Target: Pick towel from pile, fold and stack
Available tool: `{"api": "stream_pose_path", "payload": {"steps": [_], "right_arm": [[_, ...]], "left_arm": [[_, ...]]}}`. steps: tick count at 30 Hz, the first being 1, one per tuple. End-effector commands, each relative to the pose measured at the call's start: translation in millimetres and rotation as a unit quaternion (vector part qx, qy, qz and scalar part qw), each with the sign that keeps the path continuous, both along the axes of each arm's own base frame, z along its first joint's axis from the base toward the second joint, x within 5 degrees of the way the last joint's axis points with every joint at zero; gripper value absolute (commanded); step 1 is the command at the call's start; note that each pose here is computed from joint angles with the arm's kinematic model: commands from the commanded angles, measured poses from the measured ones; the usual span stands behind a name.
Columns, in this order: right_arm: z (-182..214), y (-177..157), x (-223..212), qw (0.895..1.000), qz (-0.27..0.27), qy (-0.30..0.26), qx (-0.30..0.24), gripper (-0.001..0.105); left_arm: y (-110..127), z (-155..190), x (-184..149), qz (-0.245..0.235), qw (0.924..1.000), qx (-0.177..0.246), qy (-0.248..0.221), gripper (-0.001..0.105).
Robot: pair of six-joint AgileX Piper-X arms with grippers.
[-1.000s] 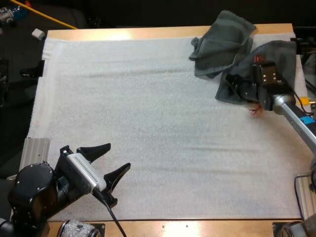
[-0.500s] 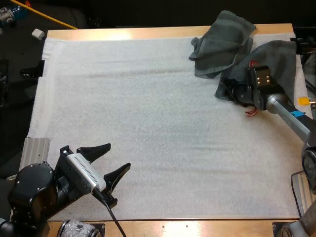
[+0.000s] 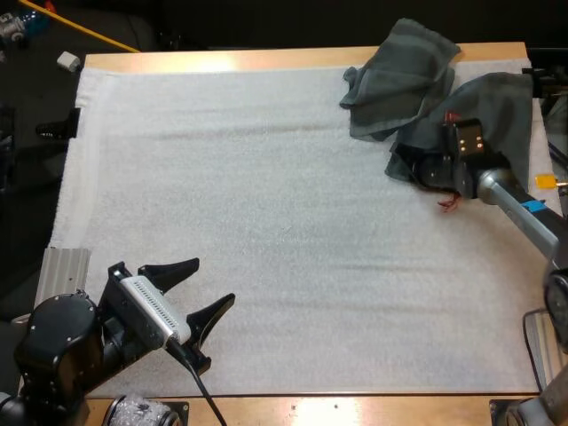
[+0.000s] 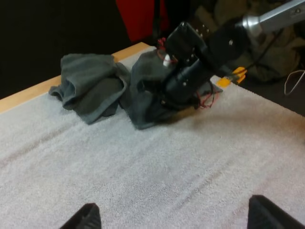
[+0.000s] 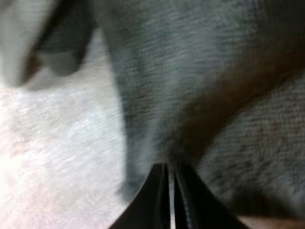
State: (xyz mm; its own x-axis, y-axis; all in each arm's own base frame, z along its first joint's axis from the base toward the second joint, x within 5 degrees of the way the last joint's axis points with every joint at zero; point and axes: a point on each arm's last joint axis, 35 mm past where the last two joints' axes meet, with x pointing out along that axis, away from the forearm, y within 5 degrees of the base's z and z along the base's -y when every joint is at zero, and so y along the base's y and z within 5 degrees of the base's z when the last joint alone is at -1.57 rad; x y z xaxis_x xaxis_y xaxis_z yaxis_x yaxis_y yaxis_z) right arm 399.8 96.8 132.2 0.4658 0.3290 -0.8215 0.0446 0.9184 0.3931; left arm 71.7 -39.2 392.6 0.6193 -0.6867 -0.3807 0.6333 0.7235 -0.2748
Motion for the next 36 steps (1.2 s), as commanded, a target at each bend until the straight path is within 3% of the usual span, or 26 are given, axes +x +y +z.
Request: {"api": "stream_pose_path", "payload": {"steps": [1,5,7,12,19,30,31,36], "right_arm": [[31.7,2.8,-2.4,0.999,0.034,-0.040,-0.001,0.001],[70.5,4.3,-9.9,0.992,0.066,-0.101,-0.021,0.001],[59.0,2.0,-7.4,0.995,0.056,-0.081,-0.017,0.001],[112.0,0.5,-26.2,0.984,0.095,-0.140,-0.055,0.001],[175.7,-7.7,-61.8,0.974,0.103,-0.195,-0.059,0.001],[229.8,-20.7,-122.9,0.972,0.126,-0.196,-0.035,0.001],[215.6,-17.0,-101.9,0.974,0.105,-0.197,-0.048,0.003],[185.7,-10.5,-80.9,0.983,0.092,-0.152,-0.055,0.041]], "left_arm": [[-0.3,1.6,-0.6,-0.003,1.0000,-0.004,0.001,0.060],[-0.4,1.7,-0.6,-0.003,1.0000,-0.003,0.000,0.060],[-0.5,2.0,-0.1,-0.003,1.0000,-0.005,-0.002,0.060],[-0.5,1.9,0.1,-0.003,1.0000,-0.005,-0.002,0.060],[-0.5,2.3,-0.2,-0.003,1.0000,-0.006,-0.003,0.060],[-0.2,2.4,-0.8,-0.002,1.0000,-0.006,-0.002,0.060],[-0.5,2.0,-0.2,-0.003,1.0000,-0.005,-0.001,0.060],[-1.1,1.9,0.4,-0.006,1.0000,-0.005,0.002,0.060]]}}
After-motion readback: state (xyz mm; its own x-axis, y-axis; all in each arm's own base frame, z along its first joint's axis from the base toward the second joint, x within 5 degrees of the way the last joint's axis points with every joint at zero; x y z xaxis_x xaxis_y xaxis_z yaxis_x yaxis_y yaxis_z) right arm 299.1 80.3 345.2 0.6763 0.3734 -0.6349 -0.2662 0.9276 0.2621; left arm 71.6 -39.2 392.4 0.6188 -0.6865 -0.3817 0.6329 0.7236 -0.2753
